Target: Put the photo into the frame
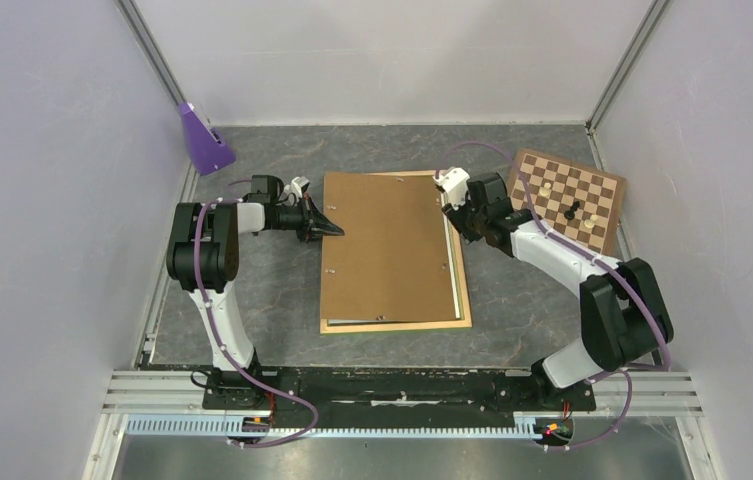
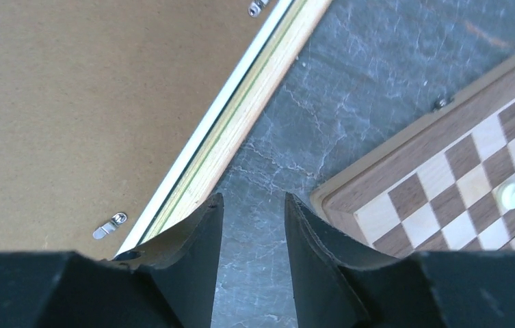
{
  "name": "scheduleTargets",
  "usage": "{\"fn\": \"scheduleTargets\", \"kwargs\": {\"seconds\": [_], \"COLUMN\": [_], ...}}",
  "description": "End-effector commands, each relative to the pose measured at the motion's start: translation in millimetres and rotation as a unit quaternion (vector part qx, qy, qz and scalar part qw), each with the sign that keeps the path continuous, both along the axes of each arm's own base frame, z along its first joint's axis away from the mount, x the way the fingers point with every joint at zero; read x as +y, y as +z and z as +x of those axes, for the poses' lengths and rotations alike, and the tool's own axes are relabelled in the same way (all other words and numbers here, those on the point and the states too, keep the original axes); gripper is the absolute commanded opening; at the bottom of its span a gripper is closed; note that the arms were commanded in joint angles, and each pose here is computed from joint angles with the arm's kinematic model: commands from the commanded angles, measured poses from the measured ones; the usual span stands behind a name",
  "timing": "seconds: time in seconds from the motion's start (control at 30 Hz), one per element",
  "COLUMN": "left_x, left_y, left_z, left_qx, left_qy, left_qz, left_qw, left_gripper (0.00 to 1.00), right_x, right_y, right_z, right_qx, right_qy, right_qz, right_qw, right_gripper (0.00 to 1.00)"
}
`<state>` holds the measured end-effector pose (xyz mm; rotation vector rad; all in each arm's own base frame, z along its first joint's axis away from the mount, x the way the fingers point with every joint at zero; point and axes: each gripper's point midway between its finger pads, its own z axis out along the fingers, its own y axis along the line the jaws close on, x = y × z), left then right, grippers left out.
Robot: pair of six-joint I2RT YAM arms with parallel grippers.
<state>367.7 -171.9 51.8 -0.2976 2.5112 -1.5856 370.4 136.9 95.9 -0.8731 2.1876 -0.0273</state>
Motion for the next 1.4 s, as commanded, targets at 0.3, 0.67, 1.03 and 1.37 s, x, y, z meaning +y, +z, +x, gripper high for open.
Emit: {"fn": "scheduleTargets", "kwargs": {"seconds": [0.3,0.67,1.03,1.37], "left_x": [19.7,10.5,1.2,-1.0], "left_y": [-47.4,-46.2,-40.7,-41.1], "left_z": [8.9,11.6,17.6,16.9], "left_qx": [0.031,0.025,0.008,0.009], "left_qy": [0.059,0.053,0.054,0.052], "left_qz": [0.091,0.088,0.062,0.05], "left_qw": [0.994,0.994,0.997,0.997], "left_gripper": [0.02,0.02,0.02,0.02], "right_x": [5.2,14.5,11.1,6.5], "right_y": [-33.7,-64.8,-62.7,-51.7], "right_z": [9.3,4.2,5.5,9.4], "right_qx": [0.016,0.051,0.045,0.033], "right_qy": [-0.089,-0.079,-0.084,-0.088], "right_qz": [0.099,0.116,0.117,0.123], "right_qw": [0.991,0.989,0.989,0.988], "right_gripper": [0.42,0.35,0.32,0.33]}}
